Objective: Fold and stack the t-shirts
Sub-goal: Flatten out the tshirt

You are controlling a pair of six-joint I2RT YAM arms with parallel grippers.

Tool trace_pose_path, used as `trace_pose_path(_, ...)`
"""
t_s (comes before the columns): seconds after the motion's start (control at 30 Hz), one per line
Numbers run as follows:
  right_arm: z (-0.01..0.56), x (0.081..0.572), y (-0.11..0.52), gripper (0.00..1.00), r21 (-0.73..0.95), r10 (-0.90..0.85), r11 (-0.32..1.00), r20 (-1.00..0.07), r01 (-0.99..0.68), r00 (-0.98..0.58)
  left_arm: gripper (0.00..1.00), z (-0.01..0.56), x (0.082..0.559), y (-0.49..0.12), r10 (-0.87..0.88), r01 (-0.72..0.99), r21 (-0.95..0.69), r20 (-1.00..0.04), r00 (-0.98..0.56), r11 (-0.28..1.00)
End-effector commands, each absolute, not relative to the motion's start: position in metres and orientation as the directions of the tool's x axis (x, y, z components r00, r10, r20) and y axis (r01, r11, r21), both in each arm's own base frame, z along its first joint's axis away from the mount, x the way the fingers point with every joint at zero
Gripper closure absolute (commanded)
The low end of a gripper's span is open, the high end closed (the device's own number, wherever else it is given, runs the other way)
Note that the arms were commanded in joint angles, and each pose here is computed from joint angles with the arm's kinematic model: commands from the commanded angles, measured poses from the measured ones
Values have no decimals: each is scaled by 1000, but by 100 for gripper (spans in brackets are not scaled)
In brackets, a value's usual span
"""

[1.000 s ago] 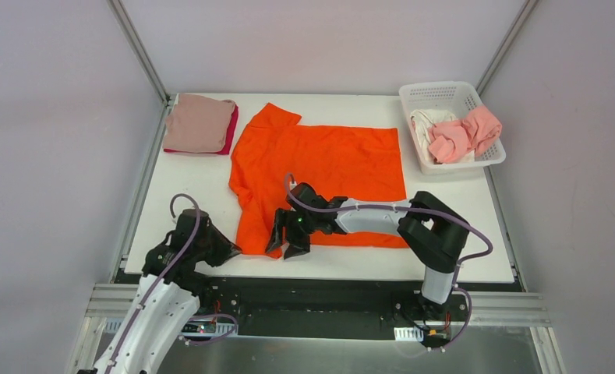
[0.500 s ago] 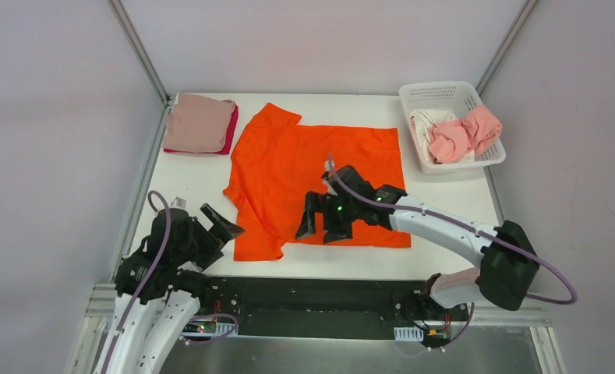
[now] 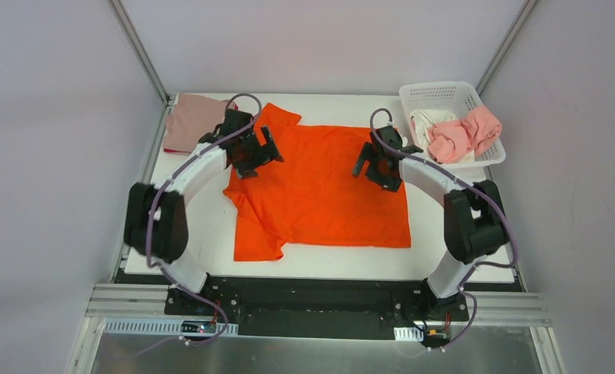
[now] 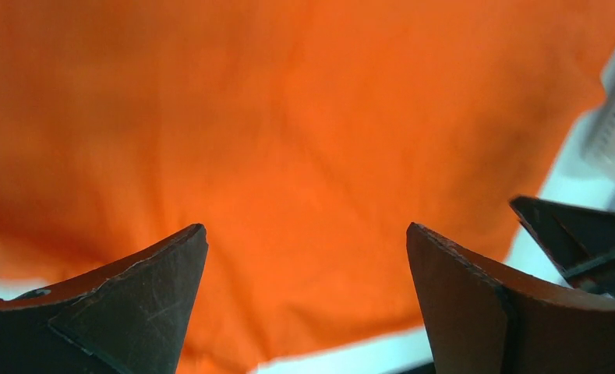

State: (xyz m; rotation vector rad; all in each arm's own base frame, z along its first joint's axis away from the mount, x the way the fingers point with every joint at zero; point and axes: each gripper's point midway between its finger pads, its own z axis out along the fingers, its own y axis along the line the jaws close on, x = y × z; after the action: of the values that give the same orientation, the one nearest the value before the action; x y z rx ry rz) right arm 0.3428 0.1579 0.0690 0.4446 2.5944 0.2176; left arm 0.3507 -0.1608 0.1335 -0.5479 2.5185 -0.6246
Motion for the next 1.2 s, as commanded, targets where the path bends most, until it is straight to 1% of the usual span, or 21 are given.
trace_pose_path(0.0, 68, 405, 142, 1, 171, 313, 950, -530, 262, -788, 1, 102, 423, -151, -353, -175, -381, -471, -808, 908)
trace_pose_path(0.13, 48, 426, 135, 1, 133, 291, 957, -507, 259, -811, 1, 71, 459, -146, -380, -218, -391, -406, -831, 894)
trace_pose_path(0.27, 27, 438, 129, 1, 158, 335, 942, -439, 296, -834, 1, 48, 483, -141, -379, -228, -381, -392, -838, 896)
trace_pose_path(0.43, 13, 449, 123, 0, 150, 352, 936, -400, 319, -846, 1, 34, 509, -135, -399, -244, -391, -388, -831, 887)
trace_pose_path(0.6, 19, 465, 121, 1, 165, 356, 934, -408, 316, -840, 1, 29, 538, -138, -392, -205, -439, -391, -833, 875)
trace_pose_path(0.77, 22, 464, 131, 1, 214, 369, 927, -385, 307, -846, 1, 28, 556, -155, -343, -112, -504, -394, -853, 856)
trace_pose_path(0.87, 32, 468, 128, 0, 207, 364, 930, -413, 303, -835, 1, 38, 560, -158, -328, -80, -515, -413, -849, 854)
trace_pose_path(0.93, 48, 472, 128, 0, 210, 361, 932, -430, 297, -828, 1, 54, 561, -157, -324, -61, -514, -440, -838, 856)
trace_pose_path(1.07, 101, 475, 141, 0, 256, 344, 935, -491, 245, -800, 1, 117, 553, -157, -317, -1, -524, -515, -796, 852)
trace_pose_path(1.17, 136, 456, 142, 1, 245, 332, 941, -536, 233, -776, 1, 166, 526, -153, -315, 28, -516, -565, -763, 856)
